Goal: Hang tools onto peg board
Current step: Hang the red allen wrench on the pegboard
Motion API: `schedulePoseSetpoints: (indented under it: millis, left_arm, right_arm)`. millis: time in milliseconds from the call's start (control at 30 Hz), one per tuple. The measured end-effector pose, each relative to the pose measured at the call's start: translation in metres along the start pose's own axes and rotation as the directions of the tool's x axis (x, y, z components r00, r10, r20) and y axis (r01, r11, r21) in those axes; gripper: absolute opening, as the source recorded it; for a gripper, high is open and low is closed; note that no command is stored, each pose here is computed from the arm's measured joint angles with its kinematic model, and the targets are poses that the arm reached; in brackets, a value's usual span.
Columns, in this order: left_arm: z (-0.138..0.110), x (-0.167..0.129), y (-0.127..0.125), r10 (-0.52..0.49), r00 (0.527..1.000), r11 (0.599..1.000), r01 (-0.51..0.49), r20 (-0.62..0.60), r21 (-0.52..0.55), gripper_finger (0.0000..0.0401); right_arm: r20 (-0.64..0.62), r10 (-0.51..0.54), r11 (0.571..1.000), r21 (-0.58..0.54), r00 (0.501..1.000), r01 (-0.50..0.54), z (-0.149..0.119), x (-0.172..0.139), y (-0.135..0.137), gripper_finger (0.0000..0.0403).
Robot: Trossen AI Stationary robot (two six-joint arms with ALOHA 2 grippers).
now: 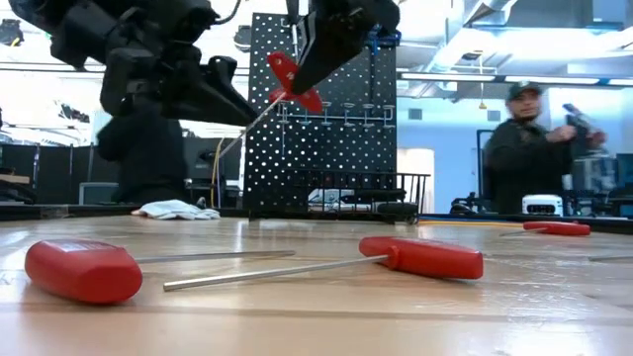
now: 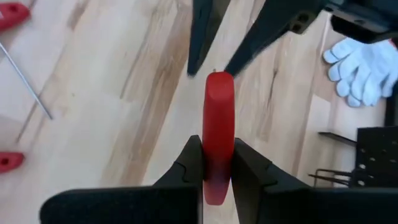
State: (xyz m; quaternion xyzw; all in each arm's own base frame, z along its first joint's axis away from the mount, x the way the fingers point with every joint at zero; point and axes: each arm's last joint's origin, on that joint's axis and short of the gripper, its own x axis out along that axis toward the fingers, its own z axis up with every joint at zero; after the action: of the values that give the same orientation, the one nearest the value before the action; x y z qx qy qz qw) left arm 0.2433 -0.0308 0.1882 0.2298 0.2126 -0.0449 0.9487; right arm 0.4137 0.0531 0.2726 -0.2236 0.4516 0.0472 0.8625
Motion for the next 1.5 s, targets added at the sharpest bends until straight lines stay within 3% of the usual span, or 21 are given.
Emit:
schedulePoseSetpoints:
  millis: [200,400,700,1000,1167,1367,1500]
  left_arm:
    - [0.008,0.003,-0.001,0.156,0.987,0.985,-0.153,0.029,-0.079,0.0119]
    - [0.010,0.004,0.000,0.184,0.982,0.980,-0.179,0.047,-0.089,0.0118]
    - [0.010,0.004,-0.002,0.186,0.982,0.979,-0.182,0.041,-0.092,0.0010]
    - [0.000,0.000,-0.006,0.203,0.974,0.974,-0.190,0.100,-0.120,0.0001]
    - [-0.012,-0.013,-0.008,0.228,0.957,0.964,-0.195,0.181,-0.181,0.0001]
    - [-0.016,-0.030,-0.008,0.231,0.927,0.956,-0.160,0.296,-0.247,0.0001]
    - [-0.018,-0.040,-0.007,0.256,0.900,0.946,-0.159,0.352,-0.282,0.0000]
  right_arm:
    - [0.022,-0.006,0.999,0.033,1.000,0.005,-0.001,0.002,-0.011,0.0042]
    - [0.055,-0.017,0.999,0.045,0.998,0.014,0.002,0.002,-0.012,0.0042]
    - [0.061,-0.020,0.997,0.076,0.998,0.015,0.002,0.004,-0.011,0.0047]
    - [0.025,-0.002,0.994,0.107,1.000,0.000,-0.003,-0.001,-0.014,0.0185]
    - [-0.005,-0.008,0.988,0.157,1.000,0.009,-0.013,0.005,-0.021,0.0222]
    - [0.138,-0.072,0.978,0.205,0.988,0.043,-0.037,0.045,-0.007,0.0223]
    - [0.319,-0.150,0.961,0.269,0.936,0.063,-0.057,0.065,0.012,0.0217]
